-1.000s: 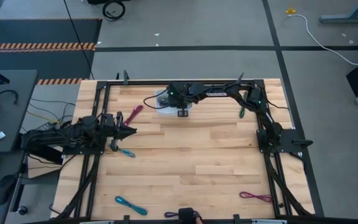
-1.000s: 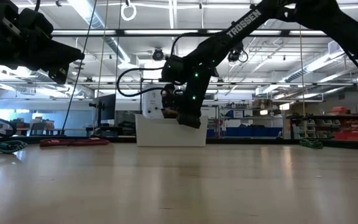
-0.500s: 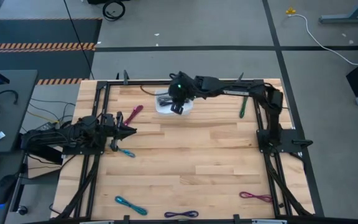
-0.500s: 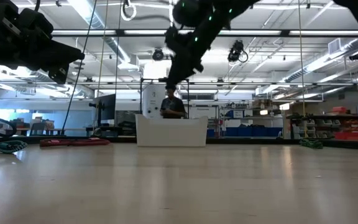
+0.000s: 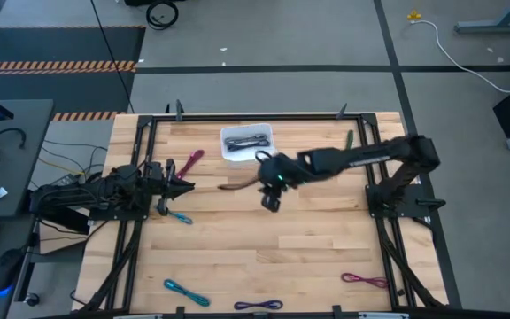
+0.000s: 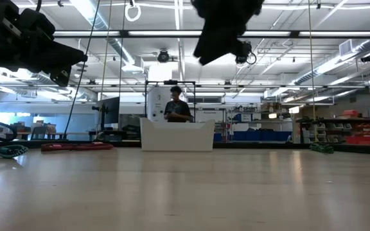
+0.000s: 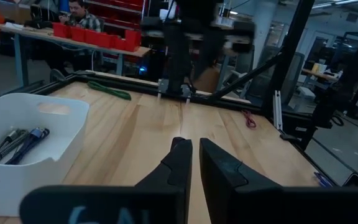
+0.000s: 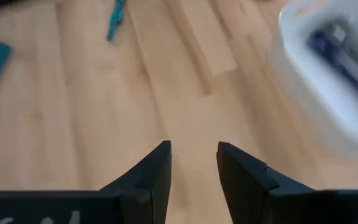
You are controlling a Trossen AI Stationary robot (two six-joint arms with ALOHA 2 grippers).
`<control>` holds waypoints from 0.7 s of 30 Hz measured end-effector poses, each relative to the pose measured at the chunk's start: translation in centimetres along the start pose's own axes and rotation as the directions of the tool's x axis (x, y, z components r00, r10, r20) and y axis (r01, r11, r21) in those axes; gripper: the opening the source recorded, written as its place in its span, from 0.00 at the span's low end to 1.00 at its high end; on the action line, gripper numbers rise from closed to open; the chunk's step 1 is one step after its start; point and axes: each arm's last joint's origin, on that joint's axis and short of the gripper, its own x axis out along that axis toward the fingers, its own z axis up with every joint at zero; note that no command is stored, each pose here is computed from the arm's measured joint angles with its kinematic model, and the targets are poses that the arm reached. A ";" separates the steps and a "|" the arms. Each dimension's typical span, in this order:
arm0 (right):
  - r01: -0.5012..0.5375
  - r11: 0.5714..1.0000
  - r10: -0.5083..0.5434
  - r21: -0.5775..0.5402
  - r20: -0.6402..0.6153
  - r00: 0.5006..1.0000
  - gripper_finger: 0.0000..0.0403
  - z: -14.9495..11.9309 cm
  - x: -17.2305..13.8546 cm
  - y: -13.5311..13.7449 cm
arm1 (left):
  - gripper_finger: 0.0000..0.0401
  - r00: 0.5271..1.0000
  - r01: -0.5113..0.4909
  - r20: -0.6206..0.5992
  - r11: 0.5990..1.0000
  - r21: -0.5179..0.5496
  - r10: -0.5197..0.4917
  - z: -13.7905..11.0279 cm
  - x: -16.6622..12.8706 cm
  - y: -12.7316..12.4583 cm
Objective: Pick and place USB-C Cables
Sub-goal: Put the top black blue charger cable into the white bin
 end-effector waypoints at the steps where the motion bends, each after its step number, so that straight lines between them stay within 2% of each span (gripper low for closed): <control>1: -0.001 0.999 0.001 0.040 0.005 1.000 0.33 -0.6 -0.5 0.5 | 0.09 1.000 0.000 0.002 1.000 0.000 0.000 0.0 0.0 0.0; 6: -0.035 0.970 0.029 0.239 0.031 0.999 0.33 -3.5 -3.7 3.1 | 0.08 0.998 0.015 0.068 1.000 -0.026 -0.013 0.7 0.0 -0.1; 8: -0.046 0.952 0.036 0.302 0.040 0.999 0.33 -4.3 -4.9 3.9 | 0.07 0.990 0.045 0.136 0.991 -0.126 -0.028 1.3 -0.1 -0.3; 11: -0.026 0.941 0.013 0.336 0.039 0.999 0.33 -5.5 -6.3 4.9 | 0.08 0.958 0.139 0.284 0.936 -0.323 -0.044 2.7 -0.4 -0.5; 14: 0.030 0.940 -0.044 0.341 0.032 0.999 0.33 -6.6 -7.1 5.3 | 0.09 0.892 0.202 0.452 0.897 -0.394 -0.002 4.2 -1.0 -0.7; 18: 0.117 0.939 -0.137 0.323 0.040 0.990 0.33 -7.5 -7.5 5.2 | 0.08 0.776 0.250 0.627 0.881 -0.401 0.065 5.8 -2.0 -0.7; 21: 0.152 0.948 -0.171 0.279 0.042 0.984 0.33 -7.6 -7.5 5.0 | 0.07 0.692 0.313 0.709 0.828 -0.466 0.138 6.6 -2.7 -0.7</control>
